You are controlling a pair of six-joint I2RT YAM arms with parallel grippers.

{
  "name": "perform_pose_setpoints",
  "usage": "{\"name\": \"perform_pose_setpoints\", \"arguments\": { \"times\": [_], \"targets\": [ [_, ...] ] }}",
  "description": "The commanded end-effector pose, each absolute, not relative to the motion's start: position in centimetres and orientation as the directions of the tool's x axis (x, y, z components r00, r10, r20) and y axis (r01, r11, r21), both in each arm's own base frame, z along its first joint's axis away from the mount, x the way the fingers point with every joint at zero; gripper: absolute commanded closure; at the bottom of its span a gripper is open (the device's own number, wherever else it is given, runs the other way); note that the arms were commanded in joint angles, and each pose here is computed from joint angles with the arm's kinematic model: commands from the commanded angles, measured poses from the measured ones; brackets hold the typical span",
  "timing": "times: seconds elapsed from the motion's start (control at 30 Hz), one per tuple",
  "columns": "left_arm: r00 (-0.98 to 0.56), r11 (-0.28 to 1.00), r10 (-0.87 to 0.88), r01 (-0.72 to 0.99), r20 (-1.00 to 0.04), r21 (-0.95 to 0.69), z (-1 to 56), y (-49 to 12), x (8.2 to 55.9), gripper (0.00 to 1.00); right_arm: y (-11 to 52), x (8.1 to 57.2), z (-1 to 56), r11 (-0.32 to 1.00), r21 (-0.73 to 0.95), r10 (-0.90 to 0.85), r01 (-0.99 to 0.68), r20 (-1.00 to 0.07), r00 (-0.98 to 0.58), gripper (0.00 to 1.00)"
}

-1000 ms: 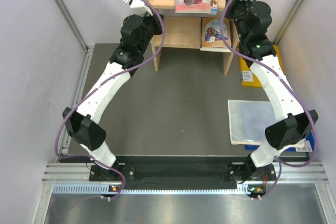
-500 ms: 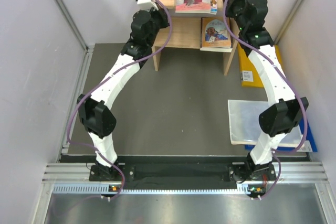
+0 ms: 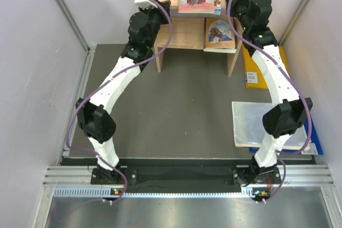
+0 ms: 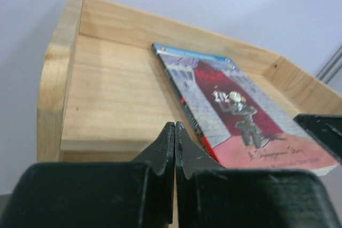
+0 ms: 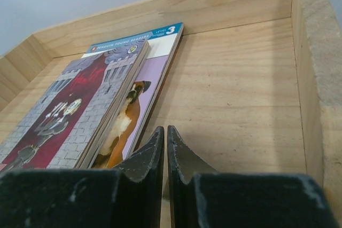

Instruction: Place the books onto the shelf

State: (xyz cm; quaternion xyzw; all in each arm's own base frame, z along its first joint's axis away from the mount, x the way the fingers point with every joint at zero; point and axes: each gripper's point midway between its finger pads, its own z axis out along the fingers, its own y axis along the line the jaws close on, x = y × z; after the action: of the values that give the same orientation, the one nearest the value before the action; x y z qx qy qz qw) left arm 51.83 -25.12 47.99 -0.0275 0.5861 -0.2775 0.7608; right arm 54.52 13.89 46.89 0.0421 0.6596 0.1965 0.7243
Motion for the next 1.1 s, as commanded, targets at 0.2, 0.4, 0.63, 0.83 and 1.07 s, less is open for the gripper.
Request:
{"name": "perform_pose_setpoints", "arguments": {
  "times": [0.2,0.4,0.63,0.83,1.07],
  "targets": [
    [0.196,0.801,-0.5,0.475,-0.844,-0.364,51.5,-27.2,53.3,1.0,14.1,55.2,48.1,0.904,0.341,0.371,-0.258,-0.925,0.076,0.94],
    [0.183,0.802,-0.503,0.465,-0.845,-0.376,50.5,-27.7,54.4,1.0,14.4,55.5,47.9,0.897,0.354,0.383,-0.263,-0.921,0.066,0.94],
    [0.173,0.798,-0.501,0.473,-0.848,-0.375,50.1,-28.3,54.8,1.0,15.3,55.5,47.6,0.883,0.358,0.388,-0.302,-0.92,0.044,0.95],
    [0.166,0.79,-0.505,0.483,-0.847,-0.377,49.9,-29.0,54.9,1.0,16.0,55.6,47.1,0.882,0.347,0.375,-0.318,-0.926,0.029,0.95],
    [0.166,0.78,-0.518,0.496,-0.839,-0.383,50.4,-29.8,55.1,1.0,16.7,55.4,47.2,0.875,0.336,0.367,-0.349,-0.93,0.024,0.95]
  ]
}}
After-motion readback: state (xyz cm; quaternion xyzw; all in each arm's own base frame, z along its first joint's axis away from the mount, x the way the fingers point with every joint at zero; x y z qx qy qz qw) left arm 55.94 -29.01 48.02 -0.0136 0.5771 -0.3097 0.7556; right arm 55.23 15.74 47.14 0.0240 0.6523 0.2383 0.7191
